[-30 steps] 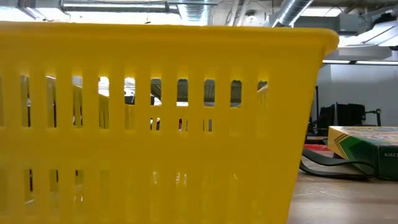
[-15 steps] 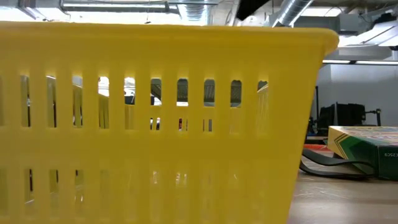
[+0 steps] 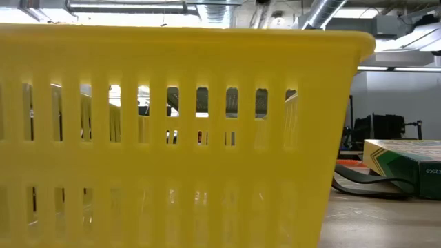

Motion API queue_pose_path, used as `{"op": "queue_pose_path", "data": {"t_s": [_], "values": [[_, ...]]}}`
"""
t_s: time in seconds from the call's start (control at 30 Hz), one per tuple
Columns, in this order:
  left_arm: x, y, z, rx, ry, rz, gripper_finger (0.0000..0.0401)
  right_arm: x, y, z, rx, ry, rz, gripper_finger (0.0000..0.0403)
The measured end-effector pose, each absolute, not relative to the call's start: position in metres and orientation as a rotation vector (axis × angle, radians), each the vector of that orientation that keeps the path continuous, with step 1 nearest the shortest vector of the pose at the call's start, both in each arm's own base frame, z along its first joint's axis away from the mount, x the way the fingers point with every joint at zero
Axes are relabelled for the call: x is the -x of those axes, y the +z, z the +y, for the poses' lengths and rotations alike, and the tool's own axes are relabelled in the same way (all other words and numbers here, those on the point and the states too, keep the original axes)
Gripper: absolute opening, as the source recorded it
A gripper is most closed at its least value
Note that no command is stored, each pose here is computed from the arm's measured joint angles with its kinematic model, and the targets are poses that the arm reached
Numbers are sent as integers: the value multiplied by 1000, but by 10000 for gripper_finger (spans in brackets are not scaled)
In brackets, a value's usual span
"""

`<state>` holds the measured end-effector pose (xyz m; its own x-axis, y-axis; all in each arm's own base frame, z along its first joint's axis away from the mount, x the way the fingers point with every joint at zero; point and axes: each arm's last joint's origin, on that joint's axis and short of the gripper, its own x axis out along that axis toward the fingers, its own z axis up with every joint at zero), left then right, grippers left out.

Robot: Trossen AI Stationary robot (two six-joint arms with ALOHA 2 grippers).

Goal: Pick & Place Office Desk Supplies
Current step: Put the yellow crayon box into the yellow bin

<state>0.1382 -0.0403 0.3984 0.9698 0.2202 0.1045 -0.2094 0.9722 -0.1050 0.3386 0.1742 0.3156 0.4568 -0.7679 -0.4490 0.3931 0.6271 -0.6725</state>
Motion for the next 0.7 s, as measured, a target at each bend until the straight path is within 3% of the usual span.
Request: {"op": "queue_pose_path", "data": {"t_s": [0.17, 0.33, 0.53, 0.7], "values": [[-140, 380, -40, 18, 277, 33, 213, -319, 348, 179, 398, -699, 715, 235], [-145, 347, -42, -77, 282, 177, 213, -325, 351, 181, 353, -617, 738, 235], [-150, 299, -47, -136, 217, 302, 213, -350, 336, 178, 197, -637, 723, 235], [-146, 277, -53, -172, 167, 330, 213, -370, 301, 172, 300, -644, 862, 235]]}}
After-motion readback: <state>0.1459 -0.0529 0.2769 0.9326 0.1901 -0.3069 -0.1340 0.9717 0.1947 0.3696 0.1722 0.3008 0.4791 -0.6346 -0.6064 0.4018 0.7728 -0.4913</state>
